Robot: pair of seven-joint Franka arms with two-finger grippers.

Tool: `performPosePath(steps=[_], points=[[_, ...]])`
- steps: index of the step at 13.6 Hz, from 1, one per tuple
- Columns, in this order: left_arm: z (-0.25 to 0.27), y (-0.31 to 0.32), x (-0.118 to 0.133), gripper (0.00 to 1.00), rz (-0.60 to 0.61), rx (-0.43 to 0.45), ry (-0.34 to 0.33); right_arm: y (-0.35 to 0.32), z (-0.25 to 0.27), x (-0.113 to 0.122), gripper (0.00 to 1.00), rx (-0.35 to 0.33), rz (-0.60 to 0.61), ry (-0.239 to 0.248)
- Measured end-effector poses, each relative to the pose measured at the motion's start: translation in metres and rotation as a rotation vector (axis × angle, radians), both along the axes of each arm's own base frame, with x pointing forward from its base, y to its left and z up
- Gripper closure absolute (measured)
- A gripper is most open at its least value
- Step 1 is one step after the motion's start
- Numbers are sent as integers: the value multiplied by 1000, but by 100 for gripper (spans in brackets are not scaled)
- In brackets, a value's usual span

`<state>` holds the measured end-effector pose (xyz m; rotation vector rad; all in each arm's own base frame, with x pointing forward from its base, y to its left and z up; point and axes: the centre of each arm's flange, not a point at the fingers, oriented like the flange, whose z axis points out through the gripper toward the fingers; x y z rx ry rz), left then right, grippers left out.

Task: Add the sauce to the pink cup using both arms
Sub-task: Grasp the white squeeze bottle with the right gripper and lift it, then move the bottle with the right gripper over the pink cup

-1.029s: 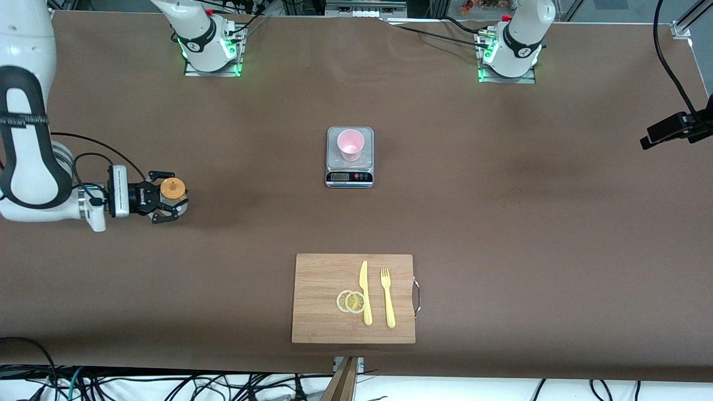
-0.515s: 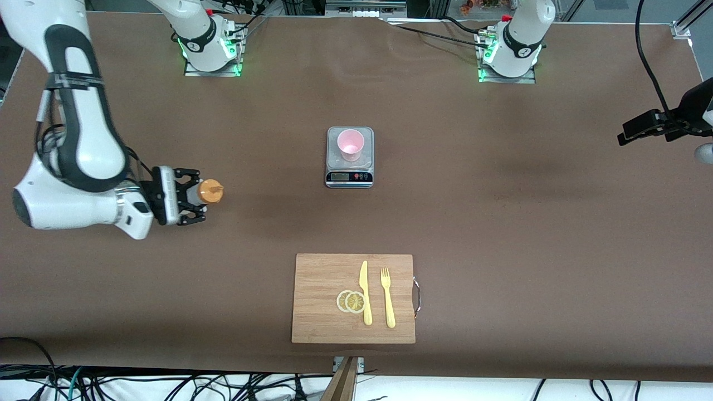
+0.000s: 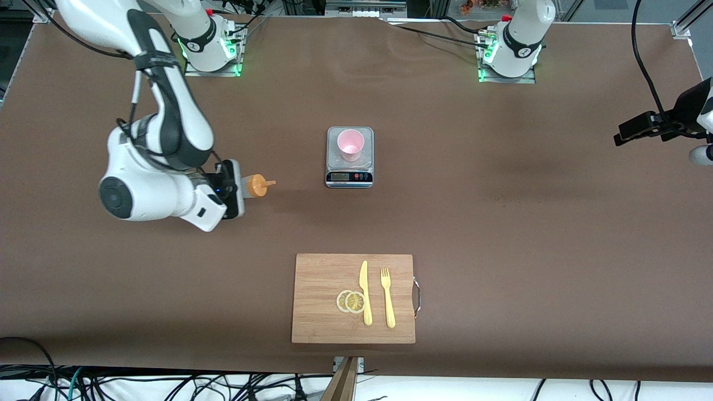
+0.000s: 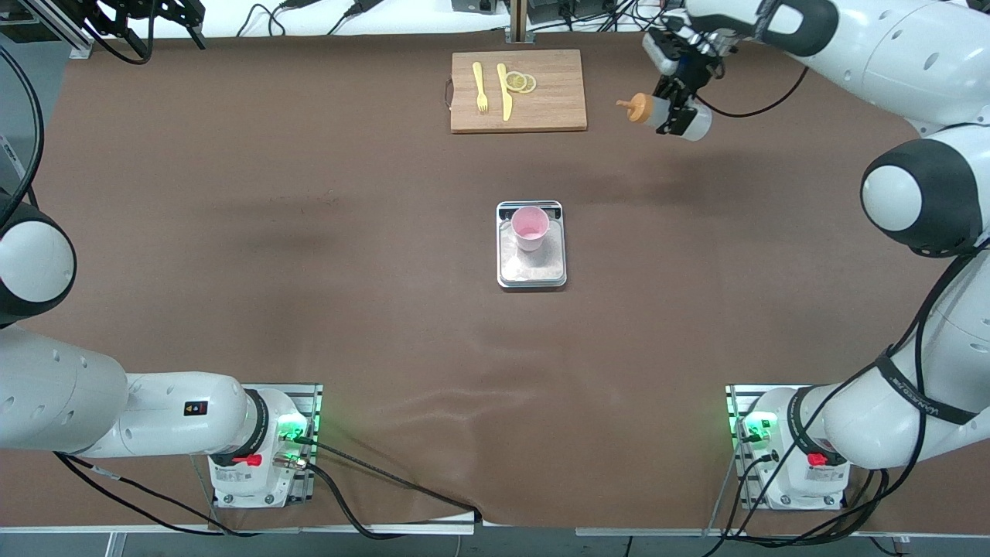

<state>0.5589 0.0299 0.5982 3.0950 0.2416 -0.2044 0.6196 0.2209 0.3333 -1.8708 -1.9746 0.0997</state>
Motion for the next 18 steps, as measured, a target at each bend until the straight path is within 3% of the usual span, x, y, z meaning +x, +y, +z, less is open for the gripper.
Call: performPosePath(steps=[4, 8, 18], points=[[-2, 1, 0, 0, 13, 1, 5, 64, -1, -25, 74, -130, 14, -28], [-3, 1, 0, 0, 16, 1, 8, 119, 1, -53, 74, -273, 23, -87], [-6, 1, 1, 0, 16, 1, 12, 196, 4, -105, 74, -446, 52, -211]])
